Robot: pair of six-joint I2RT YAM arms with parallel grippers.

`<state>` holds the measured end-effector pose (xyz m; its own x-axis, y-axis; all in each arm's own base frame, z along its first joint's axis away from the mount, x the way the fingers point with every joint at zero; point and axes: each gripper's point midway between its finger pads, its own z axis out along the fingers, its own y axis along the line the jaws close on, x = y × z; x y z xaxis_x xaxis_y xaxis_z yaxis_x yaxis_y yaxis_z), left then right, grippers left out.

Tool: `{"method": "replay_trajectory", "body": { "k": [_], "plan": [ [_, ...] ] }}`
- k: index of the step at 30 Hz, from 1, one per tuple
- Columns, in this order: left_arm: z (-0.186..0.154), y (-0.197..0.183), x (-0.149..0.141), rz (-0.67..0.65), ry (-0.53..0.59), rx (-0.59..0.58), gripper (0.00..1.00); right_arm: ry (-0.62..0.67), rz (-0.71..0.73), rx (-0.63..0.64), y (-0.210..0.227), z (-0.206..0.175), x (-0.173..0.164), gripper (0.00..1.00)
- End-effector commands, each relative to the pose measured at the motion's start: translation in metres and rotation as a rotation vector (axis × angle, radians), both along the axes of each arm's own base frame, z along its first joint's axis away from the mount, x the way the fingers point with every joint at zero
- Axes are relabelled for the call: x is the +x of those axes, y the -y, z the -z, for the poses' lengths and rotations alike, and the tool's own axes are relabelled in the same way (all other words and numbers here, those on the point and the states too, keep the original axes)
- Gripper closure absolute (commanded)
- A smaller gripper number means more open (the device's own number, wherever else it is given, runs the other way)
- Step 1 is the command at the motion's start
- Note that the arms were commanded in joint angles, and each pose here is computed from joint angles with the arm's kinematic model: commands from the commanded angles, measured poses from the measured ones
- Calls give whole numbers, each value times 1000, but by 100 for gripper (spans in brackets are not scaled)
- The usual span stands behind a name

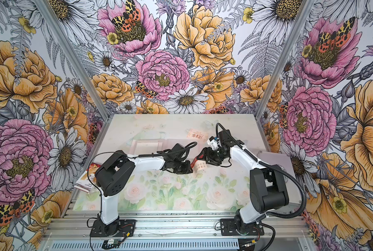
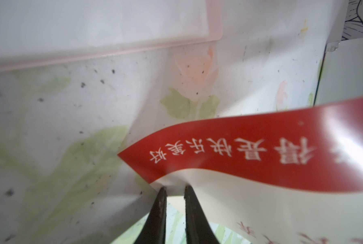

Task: Place the photos into the photo albums
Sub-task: Pick up the photo at the center of the board.

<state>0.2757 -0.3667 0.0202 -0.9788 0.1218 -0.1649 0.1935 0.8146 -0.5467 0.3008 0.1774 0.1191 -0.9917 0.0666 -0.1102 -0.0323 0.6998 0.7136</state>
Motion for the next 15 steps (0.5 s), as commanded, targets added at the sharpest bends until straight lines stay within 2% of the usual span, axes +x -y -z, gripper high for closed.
{"method": "replay_trajectory", "body": {
  "k": [1, 4, 8, 15],
  "plan": [
    [17, -10, 2, -14, -6, 45, 81, 10, -16, 41, -4, -17, -4, 36],
    [16, -9, 3, -12, -5, 42, 81, 1, -18, 36, -3, -15, -6, 48],
    [17, -10, 2, -13, -6, 45, 81, -2, -16, 34, -1, -15, -6, 59],
    [16, -10, 2, -13, -4, 42, 81, 6, -6, 34, 2, -20, -3, 68]
  ]
}}
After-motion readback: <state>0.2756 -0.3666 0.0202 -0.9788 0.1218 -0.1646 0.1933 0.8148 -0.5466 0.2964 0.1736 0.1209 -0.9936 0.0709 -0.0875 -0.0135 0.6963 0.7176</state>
